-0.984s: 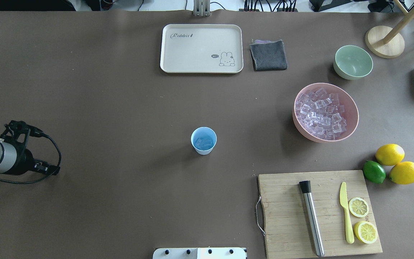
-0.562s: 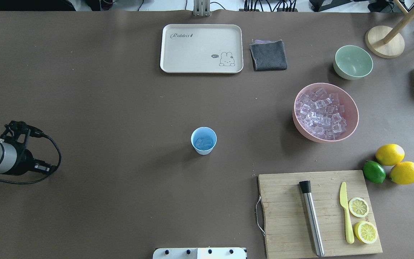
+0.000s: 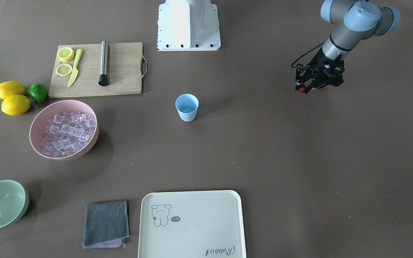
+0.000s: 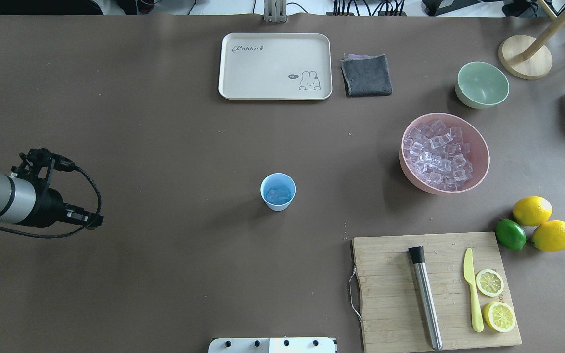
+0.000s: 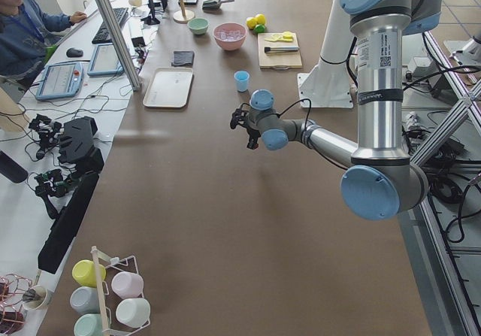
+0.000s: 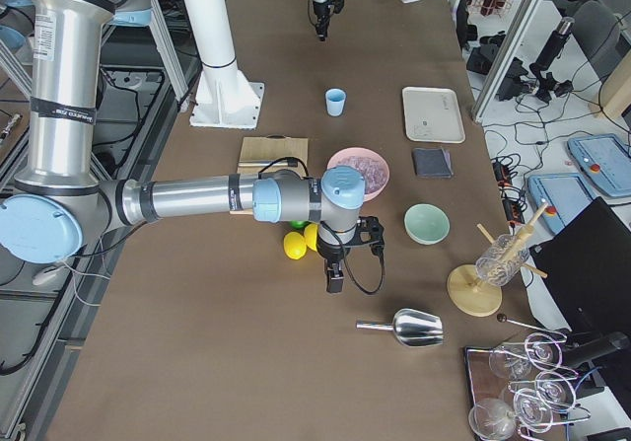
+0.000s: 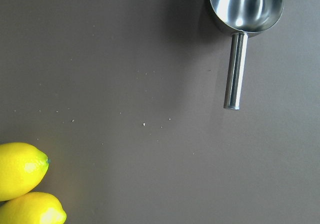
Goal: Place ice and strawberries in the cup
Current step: 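Lower the left gripper onto the red strawberry and grasp it, then carry the strawberry with the left gripper over the blue cup and release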
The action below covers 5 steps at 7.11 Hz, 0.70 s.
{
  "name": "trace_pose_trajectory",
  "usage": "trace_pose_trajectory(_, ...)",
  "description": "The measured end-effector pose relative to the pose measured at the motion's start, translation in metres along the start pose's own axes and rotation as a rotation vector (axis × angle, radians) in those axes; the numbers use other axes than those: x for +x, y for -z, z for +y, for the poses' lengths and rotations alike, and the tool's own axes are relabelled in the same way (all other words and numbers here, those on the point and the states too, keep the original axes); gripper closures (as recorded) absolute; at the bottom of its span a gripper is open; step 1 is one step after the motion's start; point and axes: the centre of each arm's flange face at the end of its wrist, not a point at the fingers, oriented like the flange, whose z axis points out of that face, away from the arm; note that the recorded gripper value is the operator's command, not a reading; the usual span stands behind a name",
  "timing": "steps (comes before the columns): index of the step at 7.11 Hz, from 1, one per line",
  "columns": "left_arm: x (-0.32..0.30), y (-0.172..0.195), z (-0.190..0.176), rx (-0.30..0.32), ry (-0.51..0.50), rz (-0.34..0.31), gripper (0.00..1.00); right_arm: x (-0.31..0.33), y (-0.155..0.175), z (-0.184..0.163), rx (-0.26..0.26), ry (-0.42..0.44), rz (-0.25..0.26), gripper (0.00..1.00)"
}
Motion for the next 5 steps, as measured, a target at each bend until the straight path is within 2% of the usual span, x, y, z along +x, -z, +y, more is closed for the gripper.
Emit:
trace_pose_trajectory(3, 0.138, -0.006, -0.085, 0.052, 0.155, 0.203, 1.0, 0.0, 0.0, 0.0, 0.0, 0.0, -0.001, 0.0)
trace_pose_trajectory(5, 0.216, -0.001, -0.105, 0.06, 0.213, 0.299, 1.0, 0.0, -0.001, 0.001, -0.001, -0.001, -0.003, 0.0)
